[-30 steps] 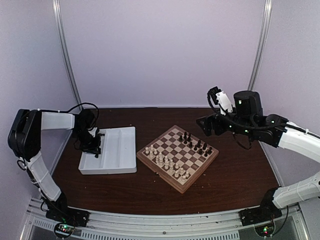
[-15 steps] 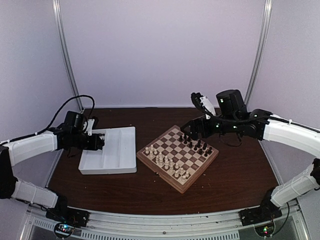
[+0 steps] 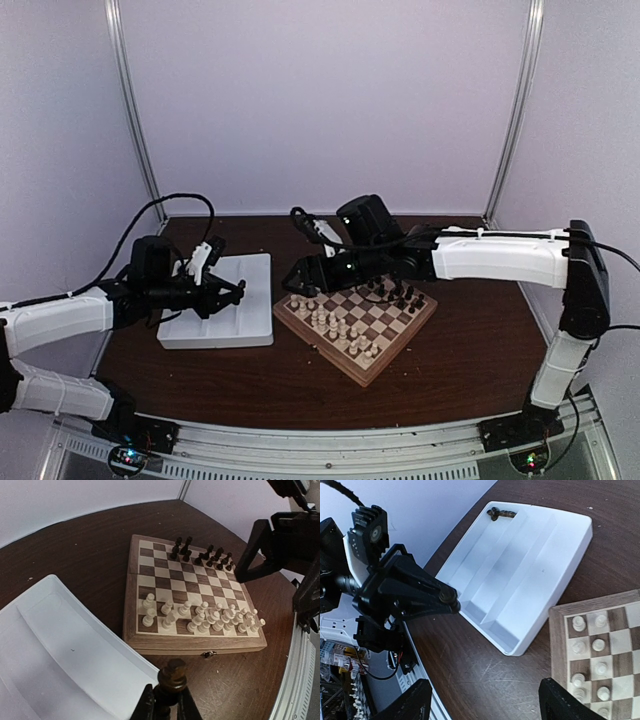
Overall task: Set up the chess pieces on the board
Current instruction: Place the chess piece on the chessboard.
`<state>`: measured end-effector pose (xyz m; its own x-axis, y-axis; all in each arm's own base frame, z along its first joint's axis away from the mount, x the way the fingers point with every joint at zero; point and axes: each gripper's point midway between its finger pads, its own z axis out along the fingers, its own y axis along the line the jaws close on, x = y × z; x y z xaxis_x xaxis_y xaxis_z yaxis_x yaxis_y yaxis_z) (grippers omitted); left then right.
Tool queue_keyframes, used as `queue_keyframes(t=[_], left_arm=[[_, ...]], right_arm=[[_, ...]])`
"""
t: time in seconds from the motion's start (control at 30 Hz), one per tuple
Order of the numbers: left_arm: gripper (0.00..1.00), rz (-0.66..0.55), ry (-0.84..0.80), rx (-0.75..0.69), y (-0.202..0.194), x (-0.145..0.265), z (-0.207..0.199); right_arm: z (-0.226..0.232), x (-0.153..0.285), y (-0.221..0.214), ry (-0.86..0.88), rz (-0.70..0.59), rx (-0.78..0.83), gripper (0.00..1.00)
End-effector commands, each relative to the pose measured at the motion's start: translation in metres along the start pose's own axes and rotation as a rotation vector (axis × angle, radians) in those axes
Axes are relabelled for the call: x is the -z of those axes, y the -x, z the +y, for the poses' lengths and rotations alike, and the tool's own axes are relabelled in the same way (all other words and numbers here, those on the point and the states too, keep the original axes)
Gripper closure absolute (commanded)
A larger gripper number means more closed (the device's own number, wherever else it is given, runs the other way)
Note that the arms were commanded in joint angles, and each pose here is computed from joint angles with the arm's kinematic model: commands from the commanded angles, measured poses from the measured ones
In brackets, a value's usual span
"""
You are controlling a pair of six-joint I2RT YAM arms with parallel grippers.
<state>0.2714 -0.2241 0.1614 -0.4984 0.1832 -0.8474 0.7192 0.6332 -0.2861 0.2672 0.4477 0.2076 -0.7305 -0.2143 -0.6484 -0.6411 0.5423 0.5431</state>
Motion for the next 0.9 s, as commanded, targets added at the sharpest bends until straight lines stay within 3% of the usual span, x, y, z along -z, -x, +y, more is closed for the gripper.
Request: queue_keyframes(t=[0.0, 0.37, 0.87], left_arm=[[0.95, -0.066, -0.101, -0.108, 0.01, 0.001, -0.025], [0.94, -0.065, -0.2, -0.135, 0.005, 0.001, -0.044], [0.95, -0.04, -0.277, -0.126, 0.008, -0.004, -0.057]], right_arm=[[0.043, -0.018, 0.022, 0.147, -0.043, -0.054, 0.24], [0.062, -0.052, 0.02, 0.249, -0.023, -0.111, 0.49], [0.063, -0.071, 0.011, 0.251, 0.025, -0.097, 0.63]])
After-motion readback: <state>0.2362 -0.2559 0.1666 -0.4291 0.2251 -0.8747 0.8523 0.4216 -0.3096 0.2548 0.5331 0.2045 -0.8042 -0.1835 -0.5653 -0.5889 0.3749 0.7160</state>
